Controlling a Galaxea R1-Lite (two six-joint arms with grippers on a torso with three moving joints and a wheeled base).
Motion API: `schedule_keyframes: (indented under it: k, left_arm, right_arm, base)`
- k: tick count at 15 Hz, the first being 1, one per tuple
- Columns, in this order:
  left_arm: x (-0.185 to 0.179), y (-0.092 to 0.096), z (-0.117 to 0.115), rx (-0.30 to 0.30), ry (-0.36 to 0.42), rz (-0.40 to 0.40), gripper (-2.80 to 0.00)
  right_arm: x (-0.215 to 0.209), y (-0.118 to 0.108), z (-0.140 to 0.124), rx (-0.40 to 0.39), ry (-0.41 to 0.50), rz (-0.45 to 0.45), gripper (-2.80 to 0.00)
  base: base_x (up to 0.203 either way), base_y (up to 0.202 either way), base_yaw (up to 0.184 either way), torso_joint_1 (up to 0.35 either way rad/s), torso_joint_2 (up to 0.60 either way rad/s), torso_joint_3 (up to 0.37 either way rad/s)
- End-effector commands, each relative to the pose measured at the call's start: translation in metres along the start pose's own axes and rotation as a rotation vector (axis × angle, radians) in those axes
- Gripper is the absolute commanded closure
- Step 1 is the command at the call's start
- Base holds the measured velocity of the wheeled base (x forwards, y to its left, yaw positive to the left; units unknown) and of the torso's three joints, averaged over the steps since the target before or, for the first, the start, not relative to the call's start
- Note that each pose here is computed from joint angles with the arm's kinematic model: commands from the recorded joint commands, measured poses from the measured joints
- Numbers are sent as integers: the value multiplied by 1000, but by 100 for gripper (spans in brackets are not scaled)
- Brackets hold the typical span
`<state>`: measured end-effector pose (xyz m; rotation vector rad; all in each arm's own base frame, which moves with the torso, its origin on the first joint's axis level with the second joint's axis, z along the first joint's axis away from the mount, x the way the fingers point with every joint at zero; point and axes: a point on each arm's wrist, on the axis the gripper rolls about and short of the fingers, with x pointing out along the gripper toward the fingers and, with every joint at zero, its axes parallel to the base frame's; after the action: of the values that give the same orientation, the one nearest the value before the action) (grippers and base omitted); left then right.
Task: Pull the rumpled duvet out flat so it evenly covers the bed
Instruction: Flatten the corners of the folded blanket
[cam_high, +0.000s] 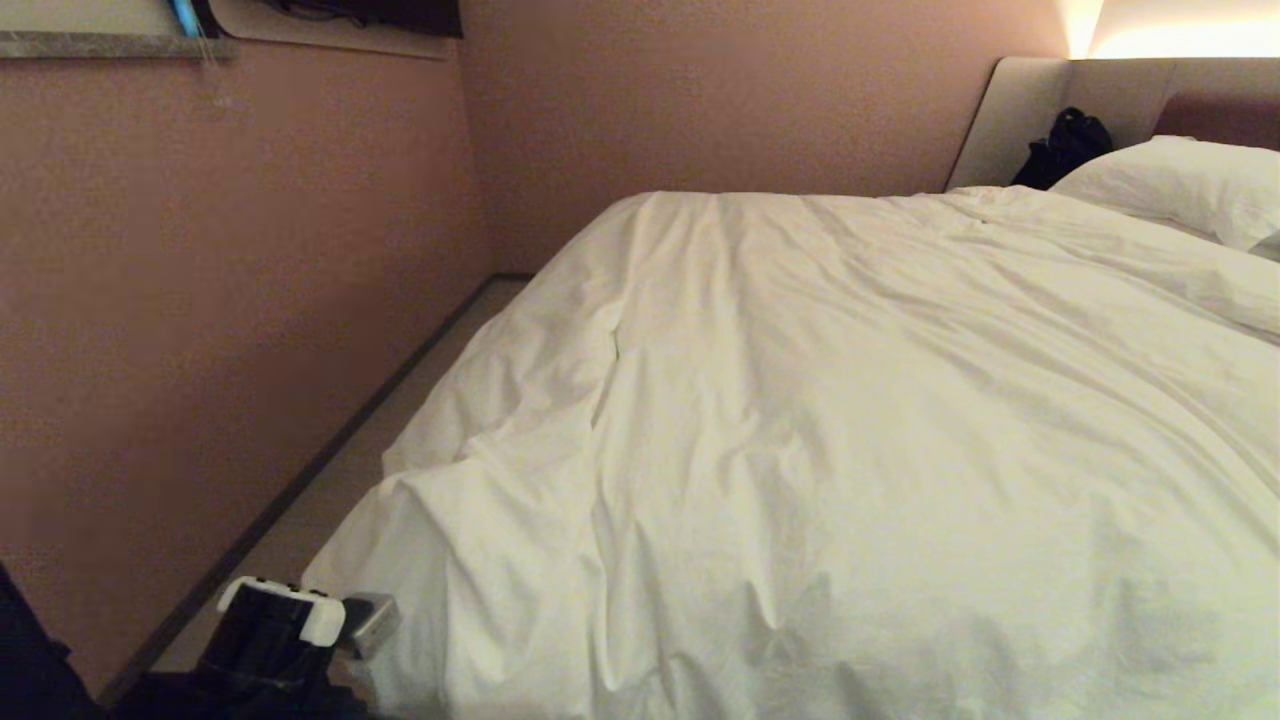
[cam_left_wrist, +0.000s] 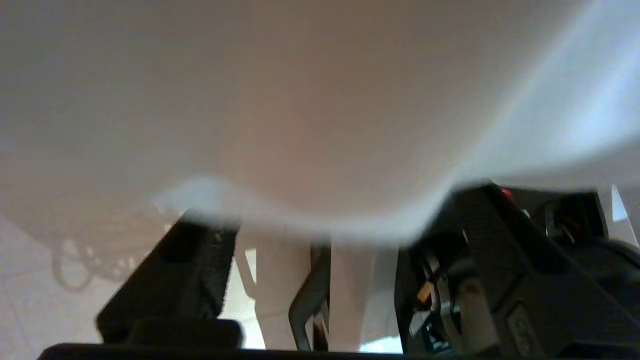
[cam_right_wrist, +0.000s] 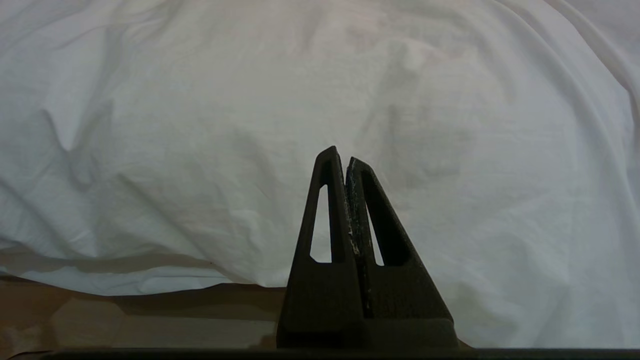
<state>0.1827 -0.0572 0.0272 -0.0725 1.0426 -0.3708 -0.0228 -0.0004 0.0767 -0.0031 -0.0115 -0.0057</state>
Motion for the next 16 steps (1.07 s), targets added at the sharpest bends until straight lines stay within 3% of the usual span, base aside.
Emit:
schedule_keyframes:
  k: [1, 11, 16]
  left_arm:
    - [8, 1, 1, 3, 10, -1, -280]
    - [27, 2, 19, 30, -103, -19, -280]
    - [31, -7, 27, 60, -148, -56, -280]
  right_arm:
    - [0, 0, 0, 0, -1, 0, 0]
    - [0, 0, 0, 0, -1, 0, 0]
    - [0, 0, 0, 0, -1, 0, 0]
  base:
    - [0, 0, 0, 0, 0, 0]
    - [0, 0, 0, 0, 0, 0]
    - [0, 0, 0, 0, 0, 0]
